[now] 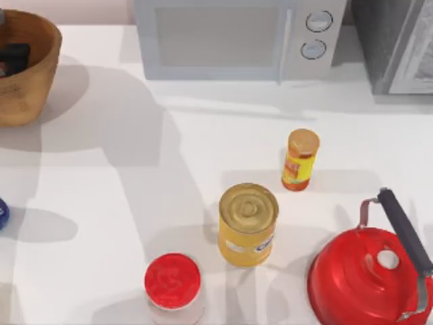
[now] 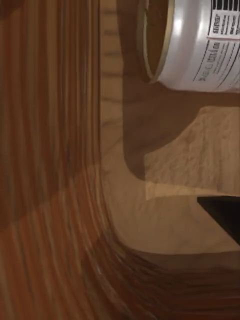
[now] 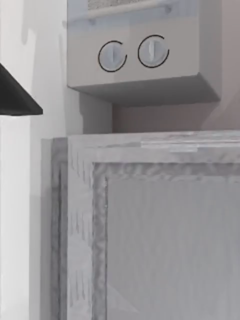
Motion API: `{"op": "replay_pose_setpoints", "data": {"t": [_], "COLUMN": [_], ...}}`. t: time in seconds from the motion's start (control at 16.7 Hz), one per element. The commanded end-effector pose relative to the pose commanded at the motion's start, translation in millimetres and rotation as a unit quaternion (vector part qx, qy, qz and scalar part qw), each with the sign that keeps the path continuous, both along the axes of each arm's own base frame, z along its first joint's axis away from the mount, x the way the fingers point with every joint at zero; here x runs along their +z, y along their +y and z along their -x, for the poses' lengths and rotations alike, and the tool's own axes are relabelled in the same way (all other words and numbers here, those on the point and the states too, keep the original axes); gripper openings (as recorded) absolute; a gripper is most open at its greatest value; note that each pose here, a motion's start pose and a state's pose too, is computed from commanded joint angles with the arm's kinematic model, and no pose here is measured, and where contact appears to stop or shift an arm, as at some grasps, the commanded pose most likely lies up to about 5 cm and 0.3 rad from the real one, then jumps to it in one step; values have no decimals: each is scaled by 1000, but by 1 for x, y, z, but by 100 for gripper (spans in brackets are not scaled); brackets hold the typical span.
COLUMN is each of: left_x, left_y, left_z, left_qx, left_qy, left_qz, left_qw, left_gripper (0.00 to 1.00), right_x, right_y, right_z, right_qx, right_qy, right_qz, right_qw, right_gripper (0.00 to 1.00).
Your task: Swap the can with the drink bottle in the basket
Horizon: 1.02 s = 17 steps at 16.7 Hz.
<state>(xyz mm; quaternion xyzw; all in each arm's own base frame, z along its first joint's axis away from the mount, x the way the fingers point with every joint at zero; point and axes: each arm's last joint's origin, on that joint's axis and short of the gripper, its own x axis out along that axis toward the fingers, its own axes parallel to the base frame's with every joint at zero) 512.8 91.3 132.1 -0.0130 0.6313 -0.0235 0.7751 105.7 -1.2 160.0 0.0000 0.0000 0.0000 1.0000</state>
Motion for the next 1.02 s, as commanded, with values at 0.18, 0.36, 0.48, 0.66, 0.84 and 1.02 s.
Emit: {"op": "replay_pose_setpoints", "data": {"t": [0.18, 0.36, 0.48, 0.66, 0.84, 1.02], "left_x": [0, 0, 0, 0, 0, 0], "left_y": [0, 0, 0, 0, 0, 0], "left_z": [0, 0, 0, 0, 0, 0], "left_qx": [0, 0, 0, 0, 0, 0], "left_qy": [0, 0, 0, 0, 0, 0], "left_qz": [0, 0, 0, 0, 0, 0], "left_qw": [1000, 1000, 1000, 1000, 1000, 1000], "left_gripper": [70, 47, 32, 10, 0, 0], "right_x": [0, 0, 0, 0, 0, 0], "right_y": [0, 0, 0, 0, 0, 0], "right_z": [0, 0, 0, 0, 0, 0], "right_qx": [0, 0, 0, 0, 0, 0], "right_qy": [0, 0, 0, 0, 0, 0], "right_qz": [0, 0, 0, 0, 0, 0], "right_qw": [1000, 1000, 1000, 1000, 1000, 1000], "right_gripper": [100, 100, 100, 100, 100, 100]}}
